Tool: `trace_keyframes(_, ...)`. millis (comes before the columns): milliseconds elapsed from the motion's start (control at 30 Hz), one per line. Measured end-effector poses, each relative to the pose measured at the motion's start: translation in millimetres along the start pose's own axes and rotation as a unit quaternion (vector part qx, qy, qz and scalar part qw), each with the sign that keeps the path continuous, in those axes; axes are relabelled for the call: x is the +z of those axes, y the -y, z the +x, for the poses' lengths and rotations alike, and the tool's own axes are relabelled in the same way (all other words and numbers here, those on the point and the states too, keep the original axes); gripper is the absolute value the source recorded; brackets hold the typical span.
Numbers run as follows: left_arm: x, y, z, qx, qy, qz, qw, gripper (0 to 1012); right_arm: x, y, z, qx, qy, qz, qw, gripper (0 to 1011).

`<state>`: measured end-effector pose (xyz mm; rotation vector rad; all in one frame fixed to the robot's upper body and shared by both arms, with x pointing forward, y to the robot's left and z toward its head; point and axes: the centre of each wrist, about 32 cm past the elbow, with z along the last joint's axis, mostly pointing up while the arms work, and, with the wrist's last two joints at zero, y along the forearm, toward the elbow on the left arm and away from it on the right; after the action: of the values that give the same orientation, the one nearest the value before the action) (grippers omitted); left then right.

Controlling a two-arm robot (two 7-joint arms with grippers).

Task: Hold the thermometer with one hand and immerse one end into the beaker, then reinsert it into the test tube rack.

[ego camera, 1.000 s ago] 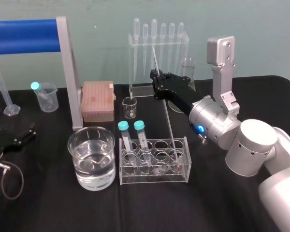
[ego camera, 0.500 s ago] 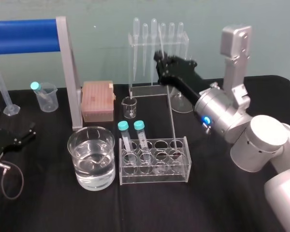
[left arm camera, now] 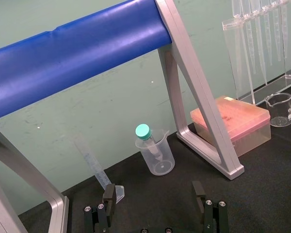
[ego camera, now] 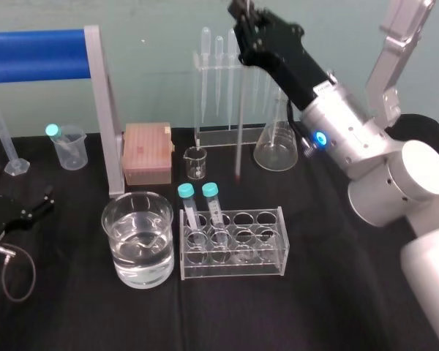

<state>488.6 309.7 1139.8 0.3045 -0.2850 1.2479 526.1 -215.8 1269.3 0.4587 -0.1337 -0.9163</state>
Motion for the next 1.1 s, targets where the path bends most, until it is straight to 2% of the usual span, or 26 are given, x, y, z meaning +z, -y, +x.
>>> trace_keyframes(67, 0.0, 0.0, 0.0, 0.0, 0.0, 0.0, 1.0, 1008, 2.3, -7.7, -0.9, 0.021, -0.009, 0.026, 0.9994, 57)
trace_keyframes(133, 0.0, 0.0, 0.0, 0.0, 0.0, 0.0, 1.0, 1008, 2.8, -12.7, -2.1, 0.034, -0.015, 0.04, 0.9985, 57)
trace_keyframes(233, 0.0, 0.0, 0.0, 0.0, 0.0, 0.0, 1.0, 1008, 3.3, -24.9, -7.4, 0.072, -0.029, 0.069, 0.9946, 57)
trace_keyframes(300, 0.0, 0.0, 0.0, 0.0, 0.0, 0.0, 1.0, 1008, 3.0, -29.3, -10.5, 0.087, -0.034, 0.077, 0.9927, 57)
trace_keyframes(467, 0.0, 0.0, 0.0, 0.0, 0.0, 0.0, 1.0, 1008, -4.2, -42.1, -22.1, 0.145, -0.047, 0.093, 0.9839, 57)
trace_keyframes(733, 0.0, 0.0, 0.0, 0.0, 0.0, 0.0, 1.0, 1008, -27.8, -51.9, -33.2, 0.203, -0.081, 0.088, 0.9718, 57)
trace_keyframes(867, 0.0, 0.0, 0.0, 0.0, 0.0, 0.0, 1.0, 1008, -40.0, -52.8, -35.3, 0.216, -0.093, 0.076, 0.969, 57)
trace_keyframes(1000, 0.0, 0.0, 0.0, 0.0, 0.0, 0.0, 1.0, 1008, -48.7, -53.1, -36.7, 0.223, -0.096, 0.067, 0.9678, 57)
trace_keyframes(1100, 0.0, 0.0, 0.0, 0.0, 0.0, 0.0, 1.0, 1008, -60.6, -52.8, -37.5, 0.231, -0.095, 0.054, 0.9668, 57)
